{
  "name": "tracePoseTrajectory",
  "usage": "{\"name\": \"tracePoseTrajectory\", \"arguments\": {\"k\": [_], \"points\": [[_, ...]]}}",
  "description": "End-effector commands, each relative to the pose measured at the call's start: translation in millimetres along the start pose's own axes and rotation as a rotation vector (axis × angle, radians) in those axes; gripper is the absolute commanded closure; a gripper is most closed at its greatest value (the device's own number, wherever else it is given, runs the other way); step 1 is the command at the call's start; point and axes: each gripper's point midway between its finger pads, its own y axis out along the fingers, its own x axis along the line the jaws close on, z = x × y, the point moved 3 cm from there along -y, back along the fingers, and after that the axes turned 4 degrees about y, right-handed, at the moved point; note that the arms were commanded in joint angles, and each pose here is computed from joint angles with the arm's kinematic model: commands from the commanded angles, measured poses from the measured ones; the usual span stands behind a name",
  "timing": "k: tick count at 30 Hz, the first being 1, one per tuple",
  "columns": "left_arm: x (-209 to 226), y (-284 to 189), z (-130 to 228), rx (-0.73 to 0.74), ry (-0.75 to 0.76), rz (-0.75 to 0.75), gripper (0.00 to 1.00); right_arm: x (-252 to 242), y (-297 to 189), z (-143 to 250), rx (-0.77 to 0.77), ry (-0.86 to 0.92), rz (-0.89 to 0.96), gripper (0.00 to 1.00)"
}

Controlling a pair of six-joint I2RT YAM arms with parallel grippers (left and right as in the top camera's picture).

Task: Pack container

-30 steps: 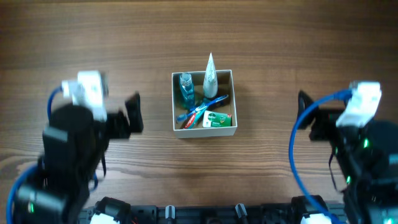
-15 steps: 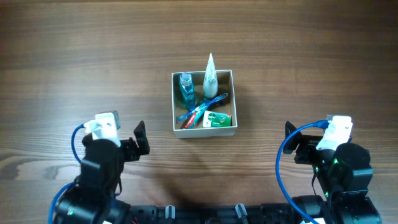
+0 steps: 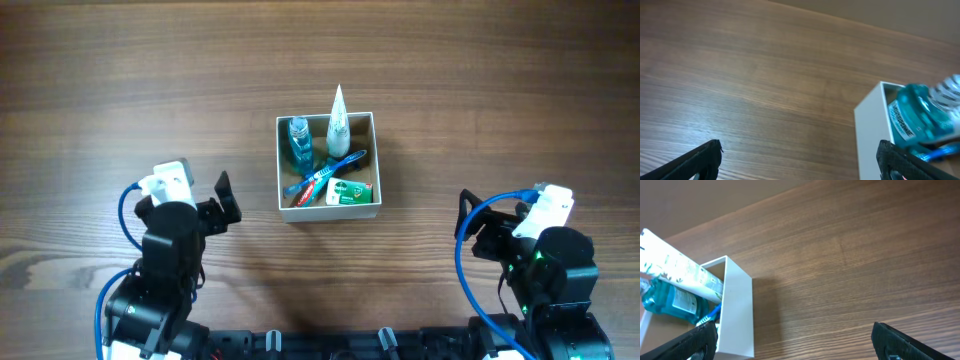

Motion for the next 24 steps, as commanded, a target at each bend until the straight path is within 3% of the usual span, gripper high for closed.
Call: {"name": "tracePoseTrajectory", "arguments": {"k": [1,5,14,24], "points": [[-2,4,-5,-0.01,0.121,0.055,0.0,-2,1,0,-0.002,0.059,0.017,0.0],[-8,5,-2,0.012,0.176,0.176,0.0,-2,1,0,-0.002,0.059,0.017,0.0],[43,14,-4,0.001,0.061,-0.007,0.0,-2,1,0,-0.002,0.059,0.017,0.0],[51,13,15,0.093,0.049,-0.036,0.0,-2,1,0,-0.002,0.059,0.017,0.0]]}}
